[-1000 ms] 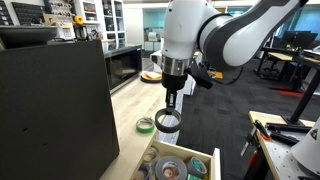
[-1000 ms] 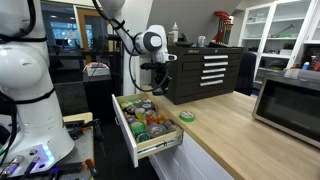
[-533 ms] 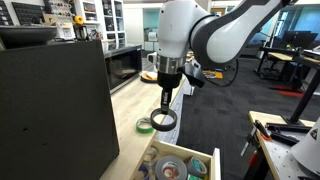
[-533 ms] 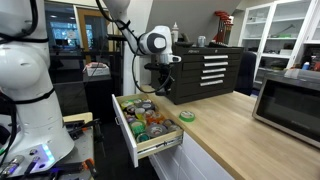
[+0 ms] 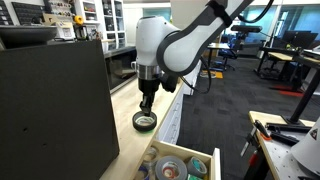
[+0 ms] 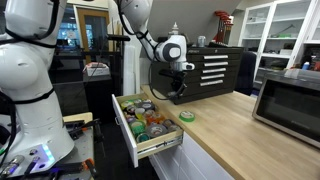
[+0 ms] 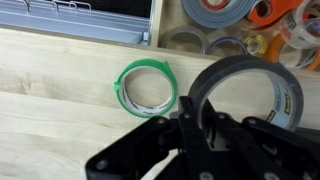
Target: Take the black tape from the drawer and put it on the counter top
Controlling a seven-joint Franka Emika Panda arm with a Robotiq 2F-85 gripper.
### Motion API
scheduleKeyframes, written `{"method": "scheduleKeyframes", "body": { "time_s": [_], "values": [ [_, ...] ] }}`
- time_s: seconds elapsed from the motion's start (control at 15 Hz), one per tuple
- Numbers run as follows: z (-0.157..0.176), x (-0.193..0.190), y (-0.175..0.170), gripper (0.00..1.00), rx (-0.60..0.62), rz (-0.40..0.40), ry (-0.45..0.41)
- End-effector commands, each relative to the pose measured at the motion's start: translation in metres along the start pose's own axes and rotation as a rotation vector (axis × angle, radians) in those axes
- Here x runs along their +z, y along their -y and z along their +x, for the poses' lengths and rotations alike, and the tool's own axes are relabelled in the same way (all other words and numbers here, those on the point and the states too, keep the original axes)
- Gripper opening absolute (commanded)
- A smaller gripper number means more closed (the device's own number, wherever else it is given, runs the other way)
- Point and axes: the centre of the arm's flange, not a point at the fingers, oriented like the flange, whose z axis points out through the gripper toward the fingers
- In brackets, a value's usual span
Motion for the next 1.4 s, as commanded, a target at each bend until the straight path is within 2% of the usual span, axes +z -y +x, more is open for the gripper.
{"method": "scheduleKeyframes", "body": {
  "time_s": [0.0,0.53,1.0,1.07,1.13,1.33],
  "values": [
    [0.025,0.003,-0.025,0.05,0.026,-0.001,0.02],
    [0.036,0.026,-0.064,0.05,0.044,-0.027,0.037],
    [0.048,0.031,-0.066,0.05,0.048,-0.023,0.048],
    [0.049,0.031,-0.066,0.37,0.053,-0.019,0.053],
    [0.051,0.03,-0.066,0.38,0.053,-0.019,0.056],
    [0.054,0.024,-0.062,0.55,0.042,-0.025,0.044]
  ]
}}
